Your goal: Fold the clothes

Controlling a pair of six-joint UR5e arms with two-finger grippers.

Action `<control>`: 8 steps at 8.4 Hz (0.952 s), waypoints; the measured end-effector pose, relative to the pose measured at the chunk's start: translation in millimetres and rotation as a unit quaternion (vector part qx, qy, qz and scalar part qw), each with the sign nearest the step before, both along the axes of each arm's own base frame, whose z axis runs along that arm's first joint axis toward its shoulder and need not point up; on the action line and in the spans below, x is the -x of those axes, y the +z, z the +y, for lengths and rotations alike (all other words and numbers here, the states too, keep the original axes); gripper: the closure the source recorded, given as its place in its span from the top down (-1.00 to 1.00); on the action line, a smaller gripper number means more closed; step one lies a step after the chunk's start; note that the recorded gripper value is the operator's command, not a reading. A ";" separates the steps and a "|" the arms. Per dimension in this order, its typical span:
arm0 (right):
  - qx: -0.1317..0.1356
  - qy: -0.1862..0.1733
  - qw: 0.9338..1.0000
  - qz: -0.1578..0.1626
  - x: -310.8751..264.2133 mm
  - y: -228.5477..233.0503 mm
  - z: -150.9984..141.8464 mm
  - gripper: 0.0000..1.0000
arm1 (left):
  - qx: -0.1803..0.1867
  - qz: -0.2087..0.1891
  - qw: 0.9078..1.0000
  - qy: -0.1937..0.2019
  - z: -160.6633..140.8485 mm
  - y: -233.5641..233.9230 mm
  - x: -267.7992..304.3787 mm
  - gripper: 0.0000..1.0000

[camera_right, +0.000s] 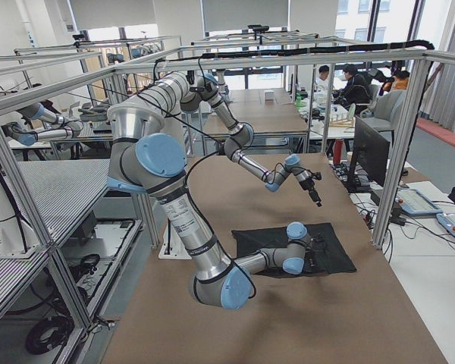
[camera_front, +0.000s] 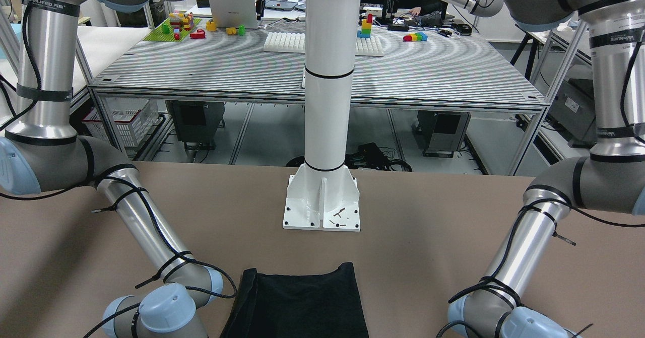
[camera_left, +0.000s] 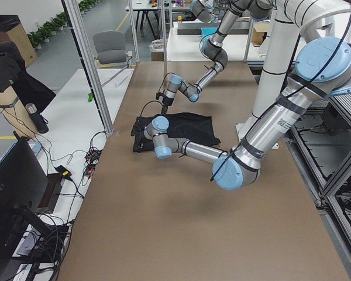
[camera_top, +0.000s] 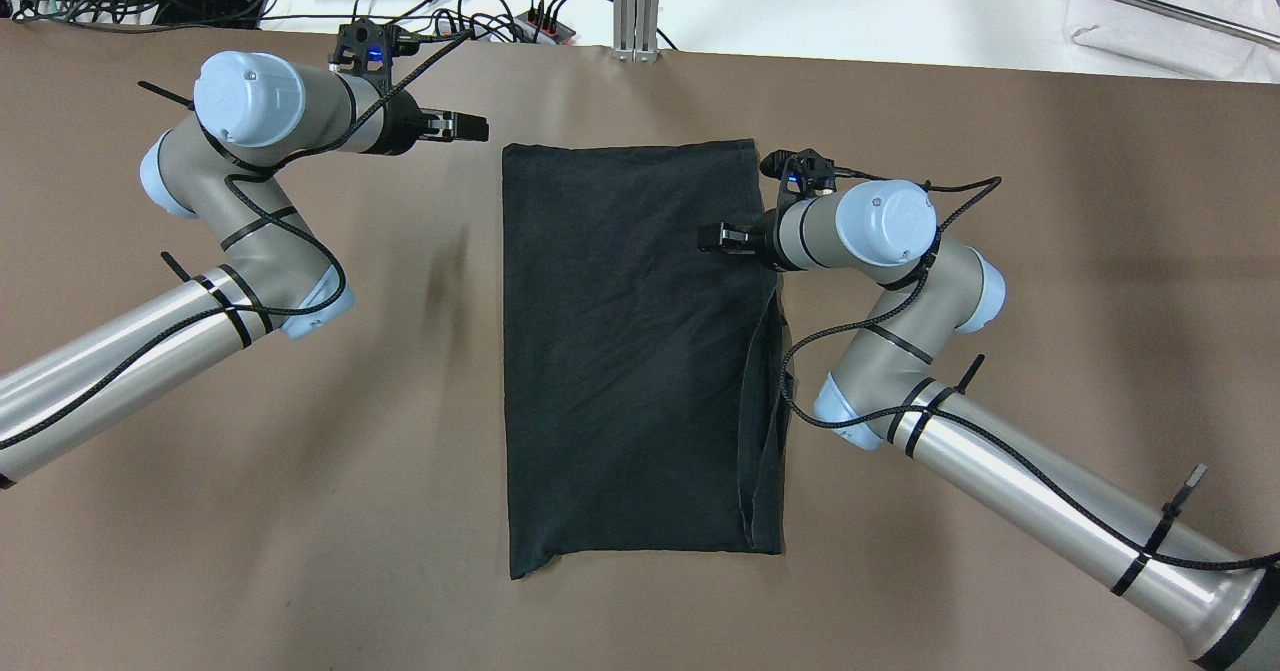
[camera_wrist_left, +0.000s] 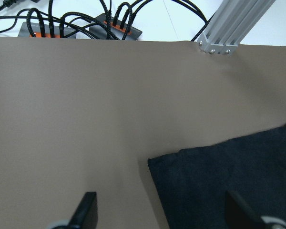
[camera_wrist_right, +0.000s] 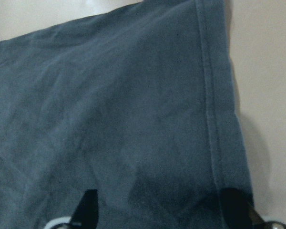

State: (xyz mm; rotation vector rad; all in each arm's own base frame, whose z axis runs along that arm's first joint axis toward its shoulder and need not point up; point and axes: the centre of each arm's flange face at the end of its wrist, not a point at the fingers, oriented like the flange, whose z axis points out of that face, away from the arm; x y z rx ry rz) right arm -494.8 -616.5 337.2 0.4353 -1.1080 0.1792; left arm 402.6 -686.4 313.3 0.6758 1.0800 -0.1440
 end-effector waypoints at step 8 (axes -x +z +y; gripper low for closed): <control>0.069 0.017 0.997 -0.035 -18.2 -75.6 27.7 0.88 | -0.004 0.004 1.000 0.003 1.4 -8.1 -4.2 0.88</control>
